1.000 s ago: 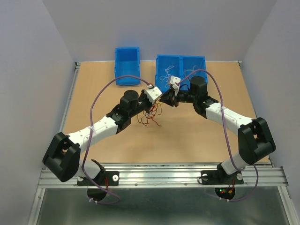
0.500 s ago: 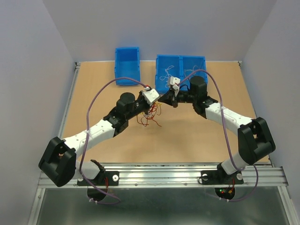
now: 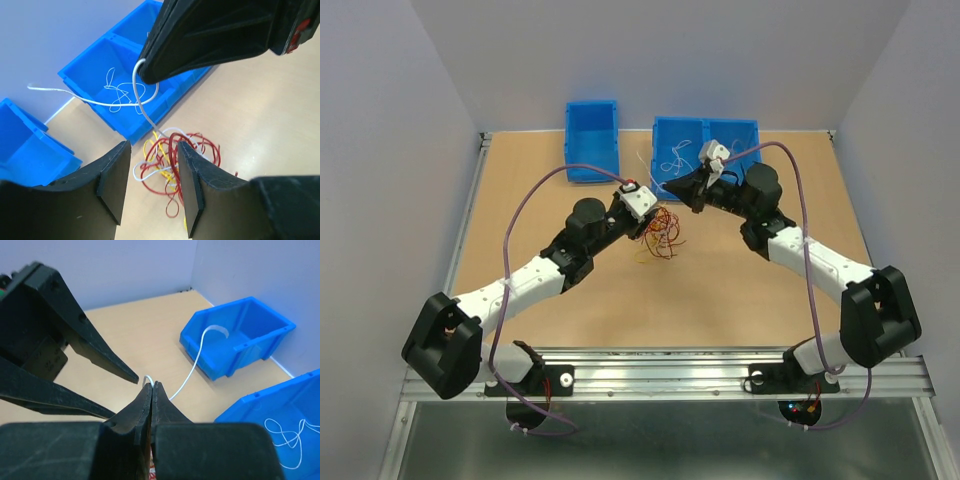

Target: Untangle the cables

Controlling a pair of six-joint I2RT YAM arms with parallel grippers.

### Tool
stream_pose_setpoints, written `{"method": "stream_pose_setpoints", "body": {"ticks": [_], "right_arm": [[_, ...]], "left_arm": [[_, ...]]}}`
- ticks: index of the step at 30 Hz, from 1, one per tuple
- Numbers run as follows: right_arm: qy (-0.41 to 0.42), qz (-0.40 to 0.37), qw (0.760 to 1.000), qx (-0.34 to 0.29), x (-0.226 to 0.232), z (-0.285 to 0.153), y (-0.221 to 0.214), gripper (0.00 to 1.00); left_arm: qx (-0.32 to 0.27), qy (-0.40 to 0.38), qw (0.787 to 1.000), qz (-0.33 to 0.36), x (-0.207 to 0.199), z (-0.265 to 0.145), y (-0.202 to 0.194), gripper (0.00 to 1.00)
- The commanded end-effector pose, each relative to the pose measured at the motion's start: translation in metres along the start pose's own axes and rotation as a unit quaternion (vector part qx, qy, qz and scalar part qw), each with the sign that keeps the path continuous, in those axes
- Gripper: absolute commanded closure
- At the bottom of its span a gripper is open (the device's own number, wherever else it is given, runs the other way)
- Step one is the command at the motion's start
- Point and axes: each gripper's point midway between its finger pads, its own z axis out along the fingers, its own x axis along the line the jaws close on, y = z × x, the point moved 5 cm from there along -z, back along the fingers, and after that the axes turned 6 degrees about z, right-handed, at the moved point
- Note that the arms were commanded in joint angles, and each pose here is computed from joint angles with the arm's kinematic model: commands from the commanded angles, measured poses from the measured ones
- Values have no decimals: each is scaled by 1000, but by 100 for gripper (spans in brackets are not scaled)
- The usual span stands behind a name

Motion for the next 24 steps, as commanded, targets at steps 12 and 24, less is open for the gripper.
{"method": "stream_pose_setpoints", "body": {"ticks": [12,24], "right_arm": [[-49,31,985,-162,29,-44,83,99],[-71,43,959,-269,68,-102,123,99]], "left_arm": [[-36,-43,998,17,-9,7,8,50],[-59,-157,986,18,-41,11,1,50]]}}
